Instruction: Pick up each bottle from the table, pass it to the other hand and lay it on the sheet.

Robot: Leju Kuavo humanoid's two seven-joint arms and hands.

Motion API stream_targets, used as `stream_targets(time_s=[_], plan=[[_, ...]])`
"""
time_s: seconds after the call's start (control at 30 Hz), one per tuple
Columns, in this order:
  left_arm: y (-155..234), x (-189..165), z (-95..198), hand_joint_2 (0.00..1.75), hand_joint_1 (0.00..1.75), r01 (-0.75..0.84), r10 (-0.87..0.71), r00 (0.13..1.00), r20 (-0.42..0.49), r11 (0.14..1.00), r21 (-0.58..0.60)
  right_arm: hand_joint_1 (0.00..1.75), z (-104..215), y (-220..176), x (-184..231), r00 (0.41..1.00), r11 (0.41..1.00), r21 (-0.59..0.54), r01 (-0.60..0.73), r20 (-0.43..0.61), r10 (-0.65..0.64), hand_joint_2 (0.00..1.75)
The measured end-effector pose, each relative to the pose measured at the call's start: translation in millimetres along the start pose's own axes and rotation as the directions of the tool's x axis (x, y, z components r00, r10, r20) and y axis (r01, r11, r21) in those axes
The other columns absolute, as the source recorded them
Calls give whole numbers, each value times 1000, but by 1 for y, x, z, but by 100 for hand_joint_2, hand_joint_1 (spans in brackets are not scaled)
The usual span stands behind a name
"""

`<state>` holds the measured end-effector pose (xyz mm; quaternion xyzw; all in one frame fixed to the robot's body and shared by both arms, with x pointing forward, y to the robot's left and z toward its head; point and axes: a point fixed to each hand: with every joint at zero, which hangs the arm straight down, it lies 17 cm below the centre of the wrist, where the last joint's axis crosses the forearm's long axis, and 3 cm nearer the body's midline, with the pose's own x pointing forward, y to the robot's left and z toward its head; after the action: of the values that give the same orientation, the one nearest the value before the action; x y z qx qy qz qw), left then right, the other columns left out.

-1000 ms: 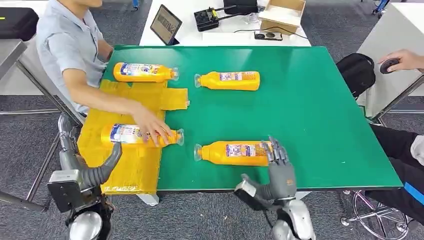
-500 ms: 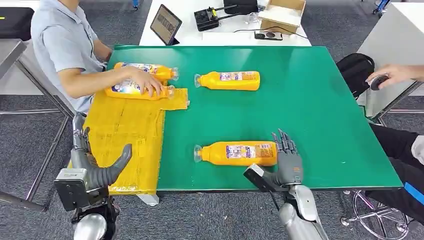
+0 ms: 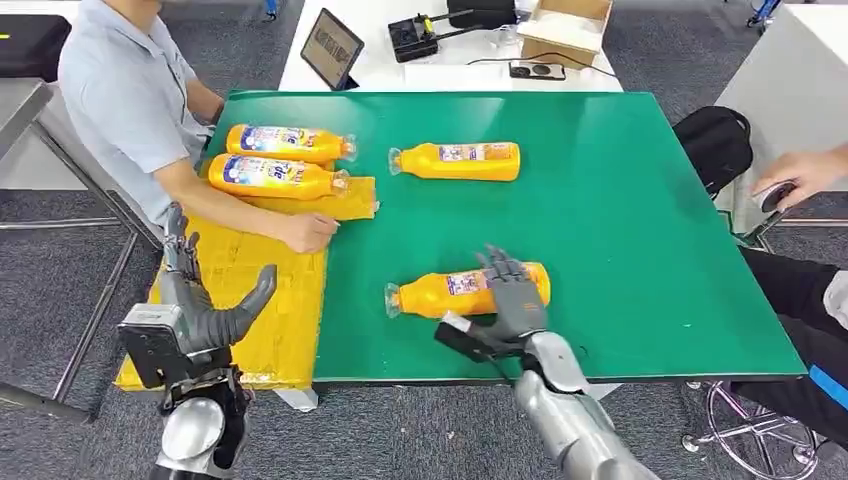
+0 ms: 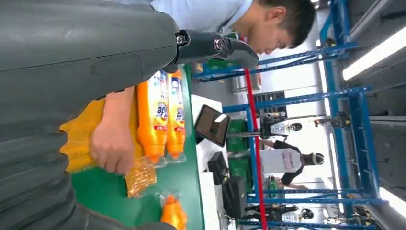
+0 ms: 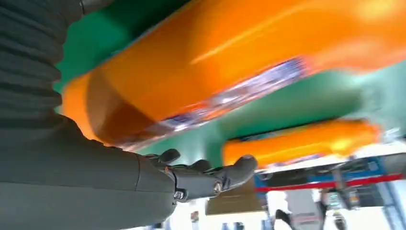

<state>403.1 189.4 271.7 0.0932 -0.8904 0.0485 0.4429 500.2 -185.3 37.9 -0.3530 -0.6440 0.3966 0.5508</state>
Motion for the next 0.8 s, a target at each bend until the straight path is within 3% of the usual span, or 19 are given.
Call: stream_targets(time_s=[0.33,0.6,0.8], plan=[[-5,-9,-2,175,0,-16,16,1000,-22,1000,-15,0,-1,18,21,999,998,58,-21,39,18,175],[-9,-17,4,175,0,-38,36,997,-73,998,-39,0,-4,26,5,988,984,118,-136,-62,144,175],[-9,-16,9,175,0,-54,49,995,-92,997,-55,0,-4,29,9,982,973,154,-170,-60,181,175]])
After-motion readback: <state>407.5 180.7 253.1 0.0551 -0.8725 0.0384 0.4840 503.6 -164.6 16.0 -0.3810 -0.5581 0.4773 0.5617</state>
